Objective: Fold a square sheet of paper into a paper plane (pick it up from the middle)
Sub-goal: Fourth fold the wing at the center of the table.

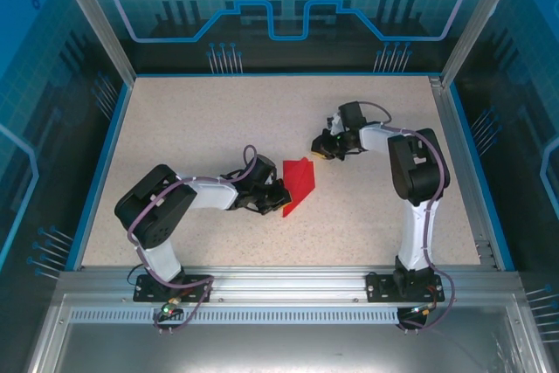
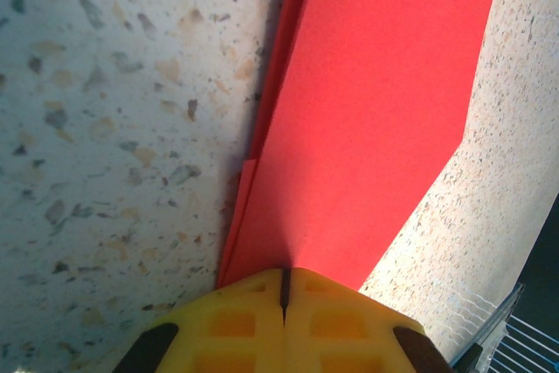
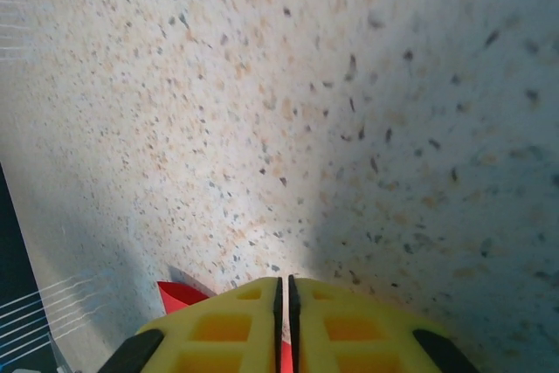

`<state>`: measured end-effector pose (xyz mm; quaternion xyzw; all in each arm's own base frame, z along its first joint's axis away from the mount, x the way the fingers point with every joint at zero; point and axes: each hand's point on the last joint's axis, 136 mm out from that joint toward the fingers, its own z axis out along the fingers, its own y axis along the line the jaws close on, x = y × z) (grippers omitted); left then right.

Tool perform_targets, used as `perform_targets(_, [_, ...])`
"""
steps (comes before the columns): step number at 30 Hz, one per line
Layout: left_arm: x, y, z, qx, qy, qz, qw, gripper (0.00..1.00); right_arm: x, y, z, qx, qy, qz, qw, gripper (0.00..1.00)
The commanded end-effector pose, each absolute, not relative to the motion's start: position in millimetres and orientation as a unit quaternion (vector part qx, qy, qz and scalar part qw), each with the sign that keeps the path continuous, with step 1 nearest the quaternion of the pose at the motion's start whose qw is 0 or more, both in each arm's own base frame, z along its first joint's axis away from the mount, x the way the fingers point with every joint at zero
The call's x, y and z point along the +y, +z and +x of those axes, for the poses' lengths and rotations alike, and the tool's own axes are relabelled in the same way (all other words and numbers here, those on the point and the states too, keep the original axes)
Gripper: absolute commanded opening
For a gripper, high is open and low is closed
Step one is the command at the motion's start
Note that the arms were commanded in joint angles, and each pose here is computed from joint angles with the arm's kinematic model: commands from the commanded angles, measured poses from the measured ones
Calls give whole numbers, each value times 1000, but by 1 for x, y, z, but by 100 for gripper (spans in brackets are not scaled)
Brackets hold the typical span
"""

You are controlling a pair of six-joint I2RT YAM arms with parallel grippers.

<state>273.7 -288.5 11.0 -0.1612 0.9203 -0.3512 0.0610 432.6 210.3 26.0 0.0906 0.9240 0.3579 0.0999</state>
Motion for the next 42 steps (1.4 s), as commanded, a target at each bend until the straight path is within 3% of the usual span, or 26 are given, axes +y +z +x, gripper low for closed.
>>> perform_targets(1, [-242,-49,217,958,-224,-178,-24,3,217,65,427,922,365,53,120,14])
perform_targets(6, [-244,-48,219,957,-227,-177,-22,3,242,75,392,917,385,18,104,15])
perform_targets(17, [-245,-48,219,957,-230,-174,-23,3,286,32,335,919,393,-8,41,14])
perform_targets(26, [-255,-38,219,953,-259,-152,-26,5,253,-24,321,946,324,26,8,12])
perform_targets(32, [-278,-1,219,934,-335,-118,-29,12,242,-40,312,949,314,36,-7,12])
perform_targets(42, [-281,59,265,910,-384,-156,29,18,241,-41,309,949,314,37,-9,12])
